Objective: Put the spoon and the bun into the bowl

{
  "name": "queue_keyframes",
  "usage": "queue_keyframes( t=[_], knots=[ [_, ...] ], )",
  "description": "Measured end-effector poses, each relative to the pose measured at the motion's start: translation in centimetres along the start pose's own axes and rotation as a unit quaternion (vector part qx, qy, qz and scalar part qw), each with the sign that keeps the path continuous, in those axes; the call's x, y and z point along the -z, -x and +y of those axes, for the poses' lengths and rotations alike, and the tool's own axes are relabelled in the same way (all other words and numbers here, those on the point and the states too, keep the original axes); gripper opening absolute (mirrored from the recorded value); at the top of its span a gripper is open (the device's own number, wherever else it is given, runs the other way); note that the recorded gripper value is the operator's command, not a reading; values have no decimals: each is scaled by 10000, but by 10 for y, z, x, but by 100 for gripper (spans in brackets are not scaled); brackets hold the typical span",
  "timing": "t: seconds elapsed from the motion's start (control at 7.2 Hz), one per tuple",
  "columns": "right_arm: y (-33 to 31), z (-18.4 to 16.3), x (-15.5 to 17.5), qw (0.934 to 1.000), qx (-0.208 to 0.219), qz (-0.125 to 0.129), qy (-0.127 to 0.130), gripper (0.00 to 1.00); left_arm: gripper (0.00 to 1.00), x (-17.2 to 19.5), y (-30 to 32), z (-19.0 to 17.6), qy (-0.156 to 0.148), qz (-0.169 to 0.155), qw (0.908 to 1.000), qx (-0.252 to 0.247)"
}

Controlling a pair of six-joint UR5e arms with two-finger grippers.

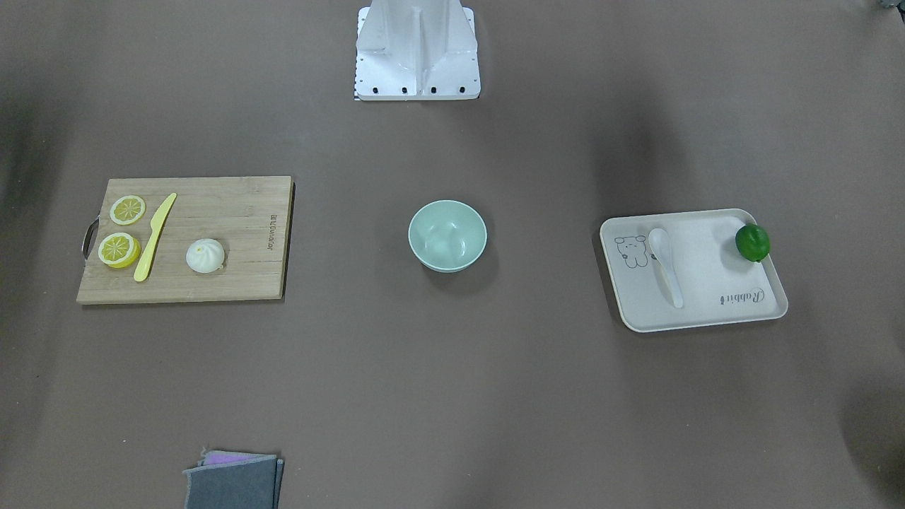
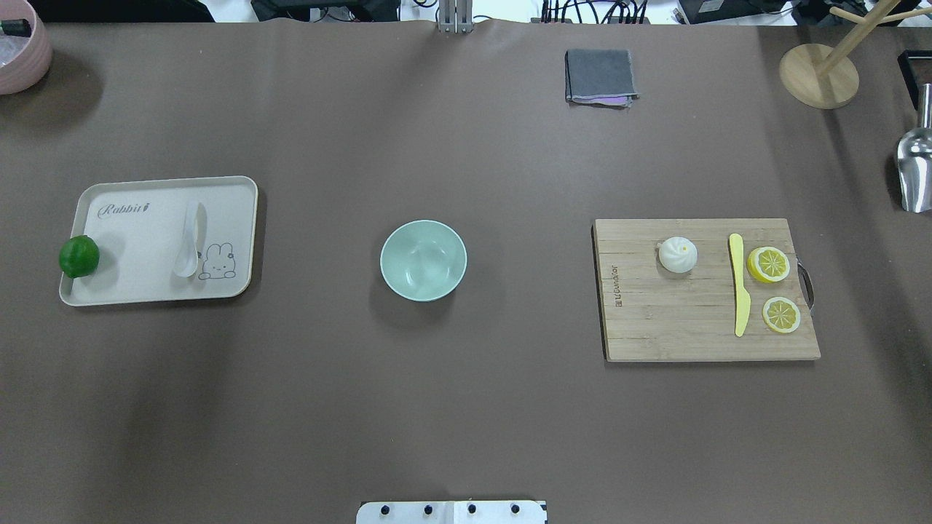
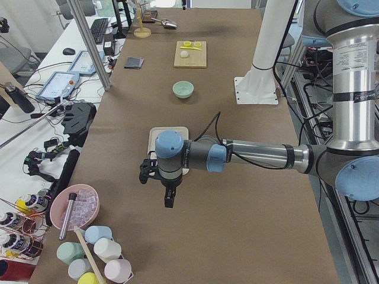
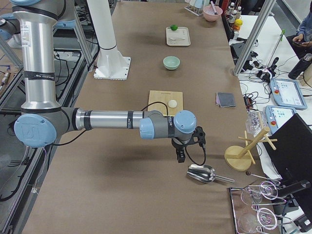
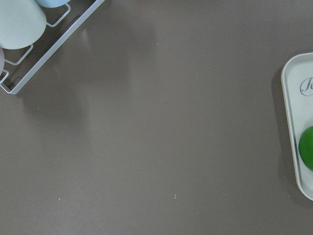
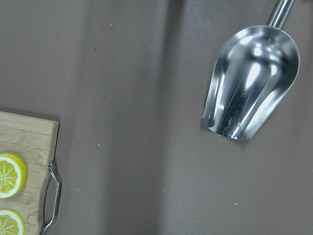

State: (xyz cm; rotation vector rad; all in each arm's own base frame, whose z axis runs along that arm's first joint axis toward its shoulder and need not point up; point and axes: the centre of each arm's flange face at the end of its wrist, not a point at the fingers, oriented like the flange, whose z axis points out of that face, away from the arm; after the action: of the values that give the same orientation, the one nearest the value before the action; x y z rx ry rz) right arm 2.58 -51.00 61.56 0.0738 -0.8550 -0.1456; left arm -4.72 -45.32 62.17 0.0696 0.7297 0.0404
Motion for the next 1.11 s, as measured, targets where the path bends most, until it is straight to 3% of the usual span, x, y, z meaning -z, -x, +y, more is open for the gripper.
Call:
queue_keyframes(
  t=[1.11],
  knots=[
    [0, -5, 11, 9999, 94, 47, 17, 100, 98, 0, -2, -5, -92, 6, 9999, -87]
  ],
)
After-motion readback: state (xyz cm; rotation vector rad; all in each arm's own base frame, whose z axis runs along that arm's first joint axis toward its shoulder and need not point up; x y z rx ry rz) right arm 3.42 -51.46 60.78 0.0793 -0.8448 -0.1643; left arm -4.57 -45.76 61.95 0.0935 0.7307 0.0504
